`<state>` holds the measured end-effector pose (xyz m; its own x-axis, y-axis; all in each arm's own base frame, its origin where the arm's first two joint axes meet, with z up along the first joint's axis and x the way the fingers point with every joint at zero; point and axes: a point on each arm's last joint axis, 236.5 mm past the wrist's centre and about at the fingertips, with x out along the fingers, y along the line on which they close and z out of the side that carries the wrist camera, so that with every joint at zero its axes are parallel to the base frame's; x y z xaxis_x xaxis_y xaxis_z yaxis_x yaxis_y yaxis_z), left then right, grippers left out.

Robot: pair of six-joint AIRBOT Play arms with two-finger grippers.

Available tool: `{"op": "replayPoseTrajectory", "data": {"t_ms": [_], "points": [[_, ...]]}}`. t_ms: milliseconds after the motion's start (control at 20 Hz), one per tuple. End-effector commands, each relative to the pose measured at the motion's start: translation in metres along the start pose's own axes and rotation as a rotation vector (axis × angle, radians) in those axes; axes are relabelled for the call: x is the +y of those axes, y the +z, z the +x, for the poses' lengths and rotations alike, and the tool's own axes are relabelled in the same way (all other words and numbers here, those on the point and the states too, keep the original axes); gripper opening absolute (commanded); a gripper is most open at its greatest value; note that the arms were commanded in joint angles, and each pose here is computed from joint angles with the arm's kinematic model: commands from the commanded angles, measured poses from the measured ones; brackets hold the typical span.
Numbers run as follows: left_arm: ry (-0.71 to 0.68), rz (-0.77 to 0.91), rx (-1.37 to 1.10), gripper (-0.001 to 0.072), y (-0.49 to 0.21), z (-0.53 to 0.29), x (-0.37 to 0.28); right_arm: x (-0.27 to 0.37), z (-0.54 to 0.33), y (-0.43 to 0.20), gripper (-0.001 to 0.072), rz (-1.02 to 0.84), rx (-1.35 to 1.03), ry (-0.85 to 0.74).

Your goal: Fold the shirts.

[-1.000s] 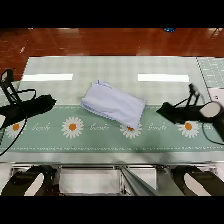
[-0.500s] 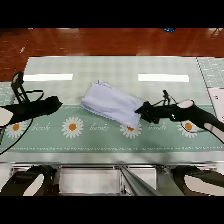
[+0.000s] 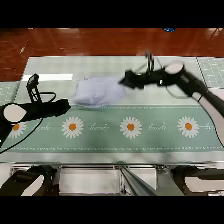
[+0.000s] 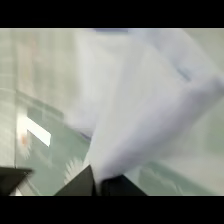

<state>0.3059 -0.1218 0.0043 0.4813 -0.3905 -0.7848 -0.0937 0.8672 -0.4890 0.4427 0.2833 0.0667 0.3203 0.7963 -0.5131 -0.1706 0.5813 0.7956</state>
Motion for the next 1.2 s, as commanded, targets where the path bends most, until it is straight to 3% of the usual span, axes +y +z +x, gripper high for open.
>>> {"op": "replayPoseTrajectory", "data": {"t_ms": [0,200,500,650,950,1150], "points": [[0.007,-0.004,0.02,0.0026,-0.004,0.007,0.002,0.062,-0.05,0.078,0.0016,-0.14,-0.169,-0.003],[0.008,-0.004,0.023,0.0026,-0.004,0.007,0.003,0.059,-0.134,0.13,0.0016,-0.162,-0.274,-0.119],[0.008,-0.005,0.022,0.0026,-0.004,0.007,0.002,0.003,-0.273,0.153,0.0016,-0.011,-0.386,-0.262],[0.006,-0.007,0.025,0.0026,-0.004,0.007,0.002,-0.027,-0.331,0.134,0.0016,0.08,-0.405,-0.366],[0.006,-0.007,0.02,0.0026,-0.003,0.008,0.002,-0.081,-0.421,0.064,0.0015,0.278,-0.377,-0.718],[0.001,-0.007,-0.008,0.0026,0.003,0.008,0.001,-0.104,-0.46,0.009,0.0015,0.46,-0.376,-0.822]]}}
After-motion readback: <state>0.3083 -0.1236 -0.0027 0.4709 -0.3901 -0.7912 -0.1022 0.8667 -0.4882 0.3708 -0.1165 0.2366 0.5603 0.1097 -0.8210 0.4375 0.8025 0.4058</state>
